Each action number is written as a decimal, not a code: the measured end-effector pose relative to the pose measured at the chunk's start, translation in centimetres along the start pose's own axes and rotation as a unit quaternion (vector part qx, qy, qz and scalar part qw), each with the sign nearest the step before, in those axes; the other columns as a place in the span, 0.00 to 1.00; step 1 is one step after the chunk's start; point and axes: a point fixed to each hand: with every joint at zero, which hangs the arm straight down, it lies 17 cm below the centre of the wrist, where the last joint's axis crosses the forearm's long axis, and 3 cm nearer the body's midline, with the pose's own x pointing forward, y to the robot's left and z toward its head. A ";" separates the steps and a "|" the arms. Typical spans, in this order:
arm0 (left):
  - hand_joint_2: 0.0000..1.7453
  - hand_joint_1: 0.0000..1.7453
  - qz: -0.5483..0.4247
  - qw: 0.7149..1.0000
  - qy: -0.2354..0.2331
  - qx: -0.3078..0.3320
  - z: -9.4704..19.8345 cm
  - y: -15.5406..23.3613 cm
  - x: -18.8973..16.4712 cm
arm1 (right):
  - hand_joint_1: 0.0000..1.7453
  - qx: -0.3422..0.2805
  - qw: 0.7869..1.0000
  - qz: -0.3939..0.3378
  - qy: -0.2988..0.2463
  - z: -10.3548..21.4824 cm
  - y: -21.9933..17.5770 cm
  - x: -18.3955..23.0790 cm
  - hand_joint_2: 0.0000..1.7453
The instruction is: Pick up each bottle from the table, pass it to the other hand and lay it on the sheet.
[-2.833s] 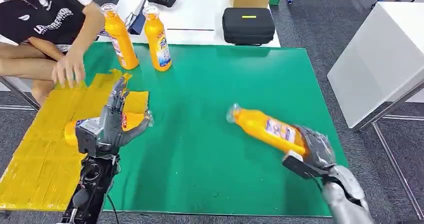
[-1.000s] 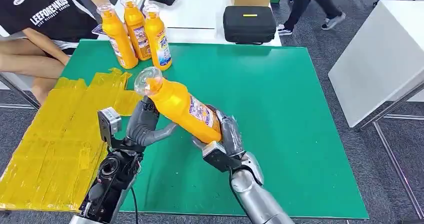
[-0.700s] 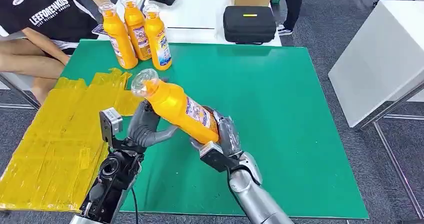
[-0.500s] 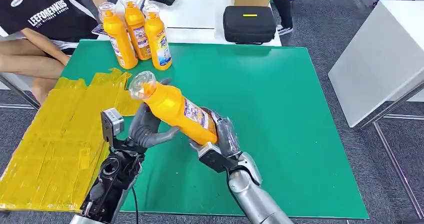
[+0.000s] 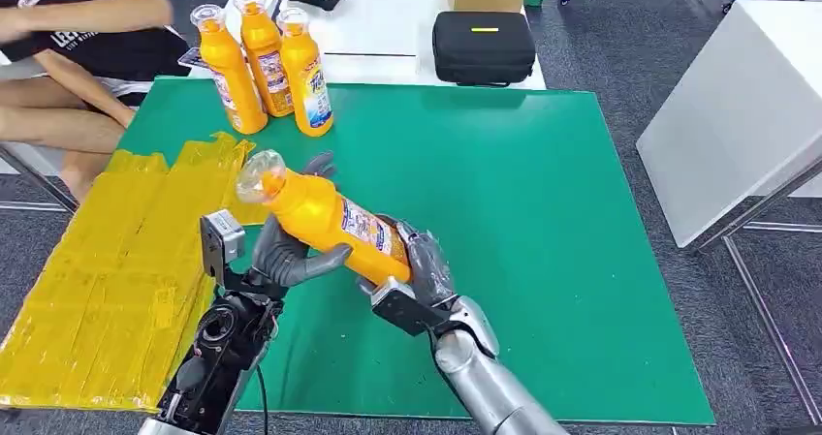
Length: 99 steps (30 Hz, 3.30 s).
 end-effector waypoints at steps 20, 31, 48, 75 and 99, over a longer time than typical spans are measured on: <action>1.00 0.98 0.013 1.000 -0.018 0.010 -0.2 1.1 0.6 | 1.00 0.038 0.999 -0.022 -0.022 -1.5 3.6 2.9 1.00; 1.00 1.00 0.031 0.999 -0.018 0.003 -0.6 -0.8 -0.1 | 1.00 0.029 0.999 -0.023 -0.013 -0.4 2.8 1.6 1.00; 1.00 1.00 0.025 0.999 -0.020 0.021 -0.3 -0.8 0.0 | 0.00 0.031 0.999 -0.015 -0.033 0.6 3.2 2.7 1.00; 1.00 1.00 -0.649 0.731 0.034 0.208 2.2 11.9 2.2 | 0.00 -0.179 0.959 -0.171 -0.136 4.6 -10.1 12.1 1.00; 1.00 1.00 -0.806 0.511 0.259 0.148 9.2 24.6 -4.1 | 0.00 -0.212 0.948 -0.159 -0.175 6.4 -13.7 14.5 1.00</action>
